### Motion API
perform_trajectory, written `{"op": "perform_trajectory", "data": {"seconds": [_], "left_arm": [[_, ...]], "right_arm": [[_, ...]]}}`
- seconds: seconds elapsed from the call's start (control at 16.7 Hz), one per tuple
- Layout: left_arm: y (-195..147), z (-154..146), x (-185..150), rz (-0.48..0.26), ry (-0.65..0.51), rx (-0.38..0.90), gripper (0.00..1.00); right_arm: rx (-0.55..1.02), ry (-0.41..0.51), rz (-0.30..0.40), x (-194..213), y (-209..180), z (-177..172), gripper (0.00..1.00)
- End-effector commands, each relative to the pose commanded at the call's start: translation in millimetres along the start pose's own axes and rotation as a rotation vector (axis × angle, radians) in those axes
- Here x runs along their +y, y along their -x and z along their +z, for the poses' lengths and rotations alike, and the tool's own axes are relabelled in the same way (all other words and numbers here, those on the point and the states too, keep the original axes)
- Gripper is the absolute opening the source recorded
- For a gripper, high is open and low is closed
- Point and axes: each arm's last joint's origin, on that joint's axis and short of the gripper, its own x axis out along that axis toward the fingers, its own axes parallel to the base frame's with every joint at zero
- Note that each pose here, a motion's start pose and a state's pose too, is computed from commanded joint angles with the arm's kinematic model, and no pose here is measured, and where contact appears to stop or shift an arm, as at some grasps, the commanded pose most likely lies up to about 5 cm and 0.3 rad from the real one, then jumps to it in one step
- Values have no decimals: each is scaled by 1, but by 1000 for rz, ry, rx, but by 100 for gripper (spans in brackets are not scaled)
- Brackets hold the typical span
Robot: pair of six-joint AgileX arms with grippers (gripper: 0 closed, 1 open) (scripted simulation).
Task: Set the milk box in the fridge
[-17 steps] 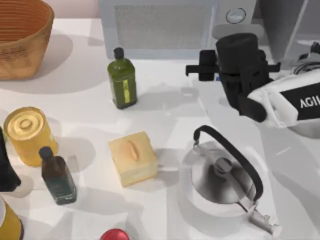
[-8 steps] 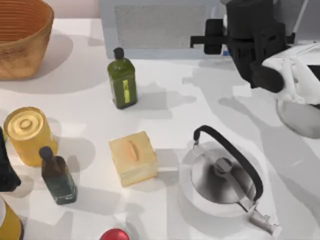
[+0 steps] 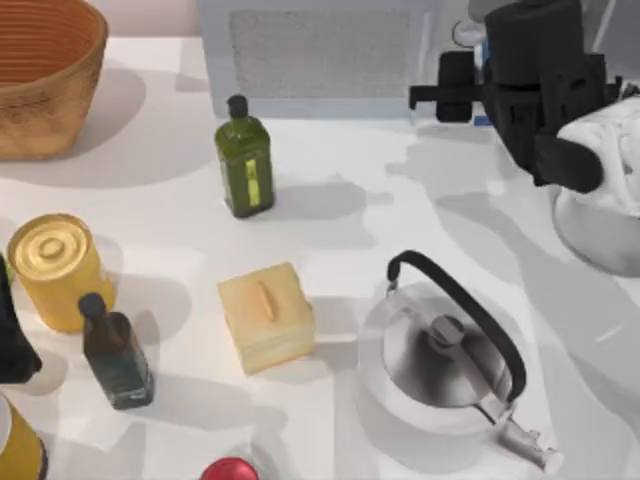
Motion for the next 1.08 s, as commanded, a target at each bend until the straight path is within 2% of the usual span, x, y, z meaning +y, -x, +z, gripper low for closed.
{"op": "perform_trajectory", "data": {"seconds": [0.3, 0.6, 0.84, 1.08], "left_arm": [[0, 0, 0, 0, 0, 0, 100], [0, 0, 0, 0, 0, 0, 100], [0, 0, 0, 0, 0, 0, 100], [0, 0, 0, 0, 0, 0, 100]], "right_arm": [[-16, -21, -64, -67, 49, 7, 0], [-52, -59, -120, -138, 129, -23, 0], [-213, -72, -87, -165, 192, -58, 0], [-364, -57, -28, -175, 219, -99, 0]]}}
